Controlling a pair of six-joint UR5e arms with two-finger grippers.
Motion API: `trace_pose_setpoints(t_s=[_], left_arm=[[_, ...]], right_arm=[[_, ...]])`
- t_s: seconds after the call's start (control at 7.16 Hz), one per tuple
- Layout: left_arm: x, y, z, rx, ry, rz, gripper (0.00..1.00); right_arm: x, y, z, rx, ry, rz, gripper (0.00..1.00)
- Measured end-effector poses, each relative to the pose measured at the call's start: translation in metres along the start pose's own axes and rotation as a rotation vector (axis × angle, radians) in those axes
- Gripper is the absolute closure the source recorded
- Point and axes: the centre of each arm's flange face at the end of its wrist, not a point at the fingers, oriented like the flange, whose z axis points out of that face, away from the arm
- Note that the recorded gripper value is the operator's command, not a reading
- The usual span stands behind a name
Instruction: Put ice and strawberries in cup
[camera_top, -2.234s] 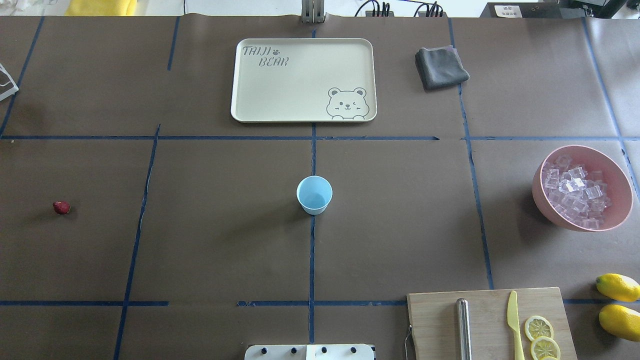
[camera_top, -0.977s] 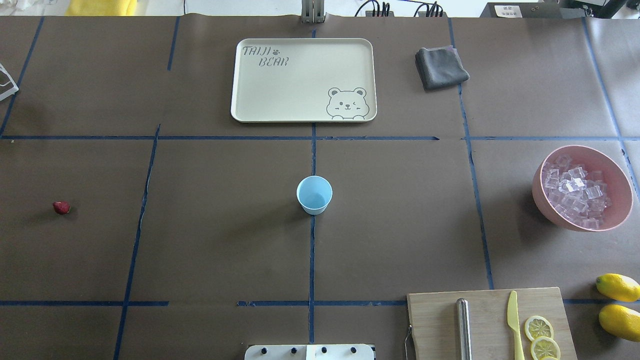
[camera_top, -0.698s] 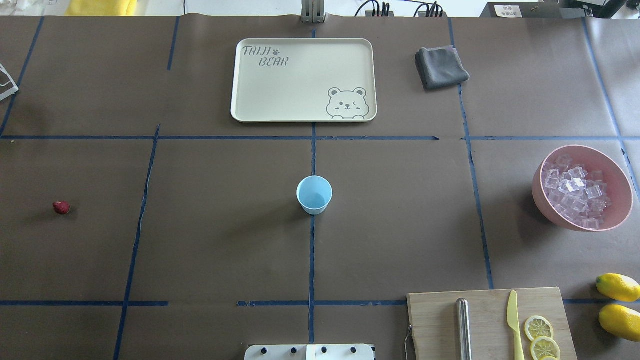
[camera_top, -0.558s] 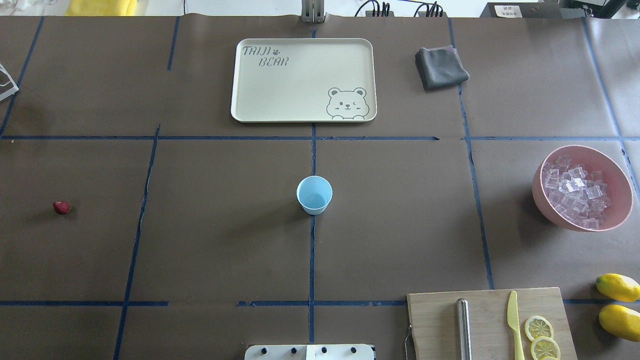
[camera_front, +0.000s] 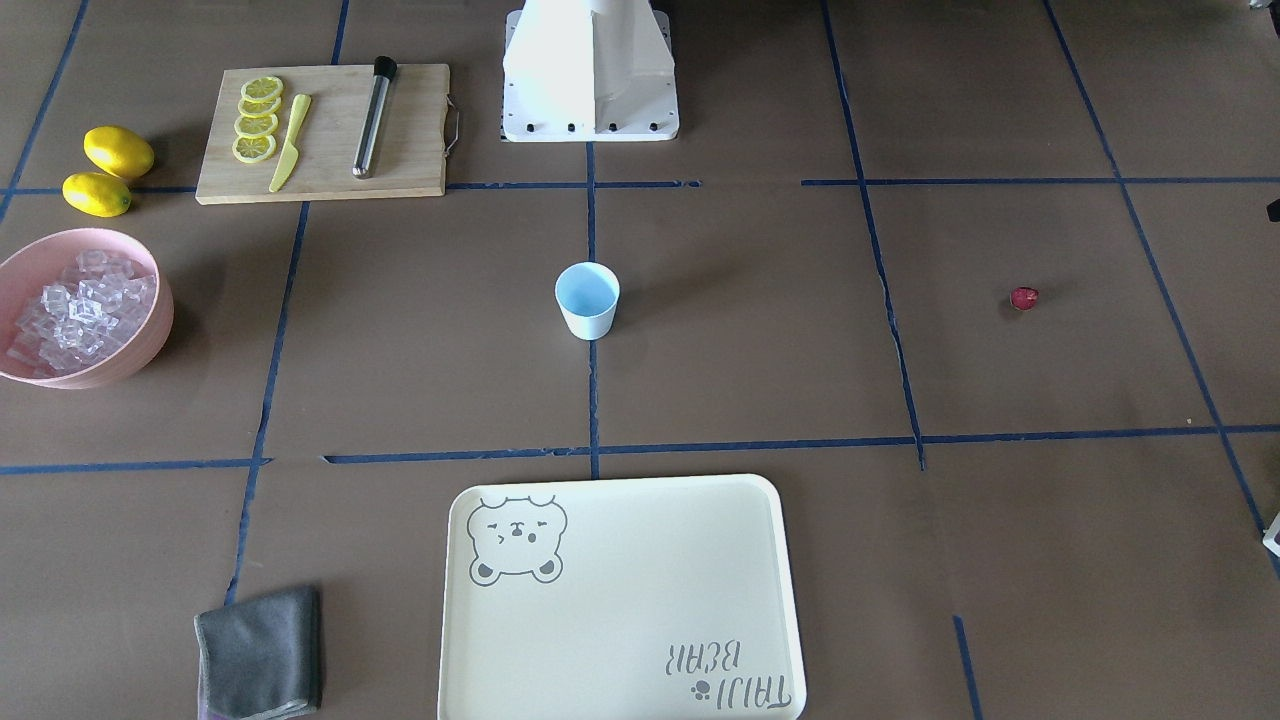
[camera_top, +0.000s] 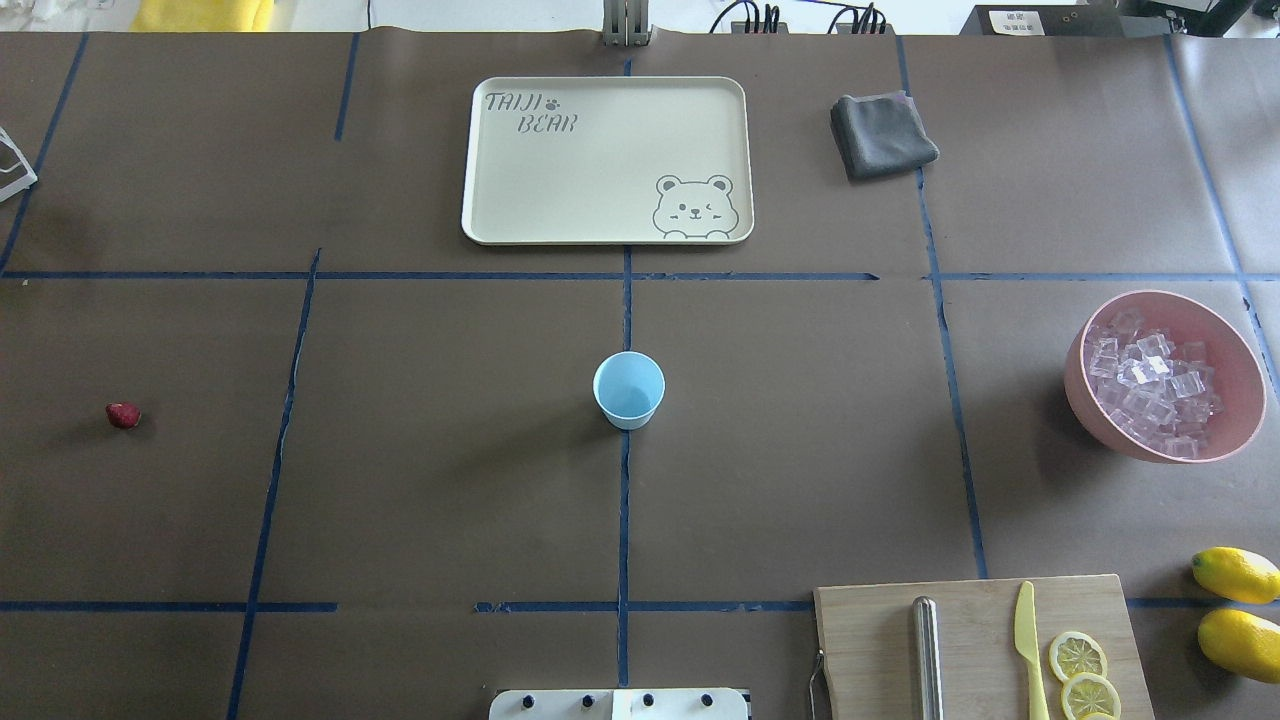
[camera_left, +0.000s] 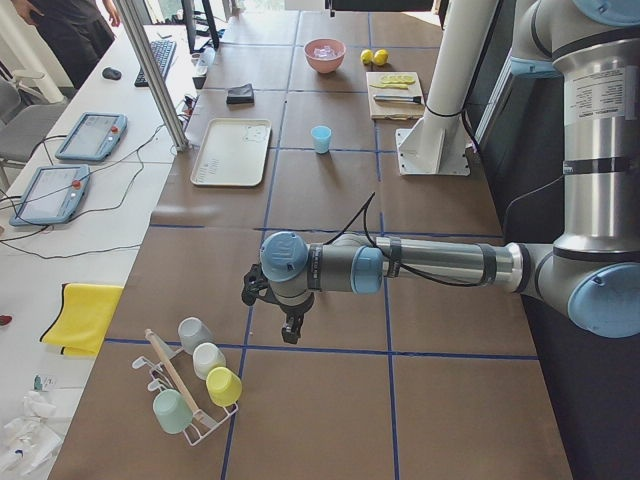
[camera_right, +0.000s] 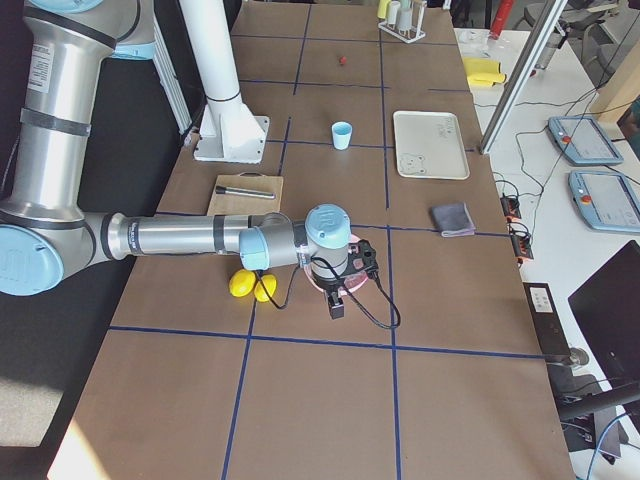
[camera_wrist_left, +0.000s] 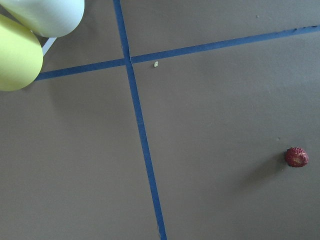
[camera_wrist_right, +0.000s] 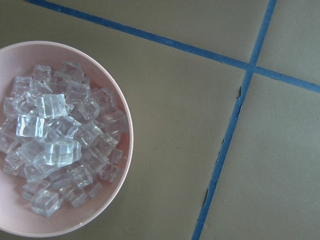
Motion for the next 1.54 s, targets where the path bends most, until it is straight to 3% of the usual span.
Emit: trace_pose_setpoints(t_s=[0.28, 0.7, 1.26, 1.54], left_arm=[[0.002, 0.0, -0.001, 0.003, 0.0, 0.001, 0.0], [0.001, 0.0, 0.0, 0.001, 0.0, -0.003, 0.0], [0.002, 0.0, -0.001, 0.003, 0.0, -0.001, 0.0], [0.002, 0.0, -0.001, 0.003, 0.0, -0.002, 0.0]], right_arm=[[-0.05, -0.019, 0.017, 0.006, -0.005, 0.031, 0.01], [-0.126, -0.032, 0.067, 0.022, 0.027, -0.044, 0.04], [-0.135, -0.029, 0.082, 0.012, 0.04, -0.072, 0.1], [-0.136, -0.03, 0.086, 0.011, 0.053, -0.076, 0.17]])
